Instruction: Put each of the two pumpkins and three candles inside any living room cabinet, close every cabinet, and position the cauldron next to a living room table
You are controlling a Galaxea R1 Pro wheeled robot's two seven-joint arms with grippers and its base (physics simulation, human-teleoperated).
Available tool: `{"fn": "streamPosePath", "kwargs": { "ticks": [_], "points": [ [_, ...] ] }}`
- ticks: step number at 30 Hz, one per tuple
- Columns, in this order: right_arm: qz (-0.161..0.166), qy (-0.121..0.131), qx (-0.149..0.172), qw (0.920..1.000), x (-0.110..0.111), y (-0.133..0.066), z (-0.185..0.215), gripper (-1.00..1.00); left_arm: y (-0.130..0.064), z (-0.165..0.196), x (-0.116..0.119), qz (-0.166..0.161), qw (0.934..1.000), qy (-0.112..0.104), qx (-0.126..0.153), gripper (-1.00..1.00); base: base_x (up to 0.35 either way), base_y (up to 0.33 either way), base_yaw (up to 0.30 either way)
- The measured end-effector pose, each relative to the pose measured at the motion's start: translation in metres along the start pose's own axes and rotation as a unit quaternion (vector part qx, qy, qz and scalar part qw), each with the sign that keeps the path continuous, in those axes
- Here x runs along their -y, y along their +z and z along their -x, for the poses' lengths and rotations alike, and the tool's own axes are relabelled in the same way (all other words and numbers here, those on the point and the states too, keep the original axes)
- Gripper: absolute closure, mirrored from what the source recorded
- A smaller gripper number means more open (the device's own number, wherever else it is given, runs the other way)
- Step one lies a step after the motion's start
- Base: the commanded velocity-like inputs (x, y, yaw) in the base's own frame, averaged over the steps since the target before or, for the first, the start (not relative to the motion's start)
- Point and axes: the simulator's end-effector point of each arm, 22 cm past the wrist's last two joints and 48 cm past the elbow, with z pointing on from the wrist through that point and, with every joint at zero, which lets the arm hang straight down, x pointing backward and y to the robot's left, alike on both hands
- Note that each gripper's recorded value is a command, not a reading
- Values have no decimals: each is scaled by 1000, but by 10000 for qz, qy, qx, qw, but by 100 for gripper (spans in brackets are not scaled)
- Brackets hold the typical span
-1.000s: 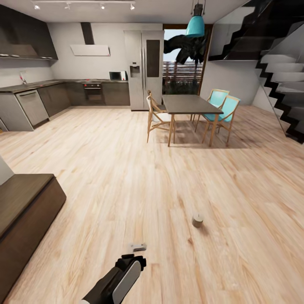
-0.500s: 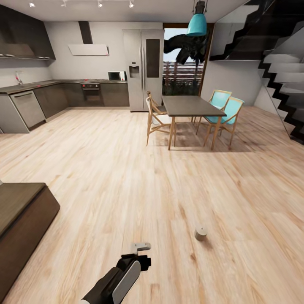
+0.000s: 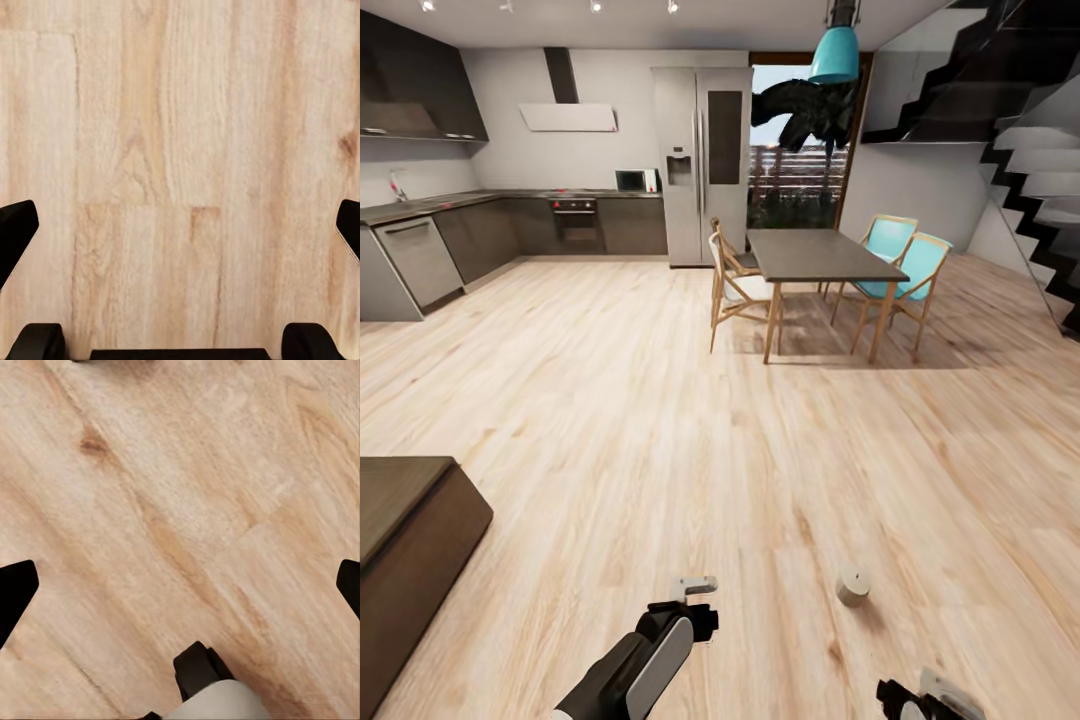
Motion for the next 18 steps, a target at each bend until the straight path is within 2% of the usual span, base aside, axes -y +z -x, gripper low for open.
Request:
{"fn": "streamPosePath", "kwargs": {
  "ticks": [2,7,9,16,18],
  "points": [
    [118,-100,-108,9998,-18,-2,22,-100,0,0,0,-2,10000,-2,-1,-100,309,1,0],
    [364,-136,-5,9992,-54,-12,76,-100,0,0,1,-16,10000,3,3,-100,307,0,0],
    [430,-230,-73,9988,-67,-17,90,-100,-1,0,1,-20,10000,5,4,-100,302,-7,0],
    [526,-373,-185,9977,-91,-26,119,-100,-2,1,8,-69,10000,3,6,-100,278,-104,0],
    [530,-458,-309,9971,-97,-27,119,-100,-2,1,8,-70,10000,3,8,-100,237,-191,0]
  ]
}}
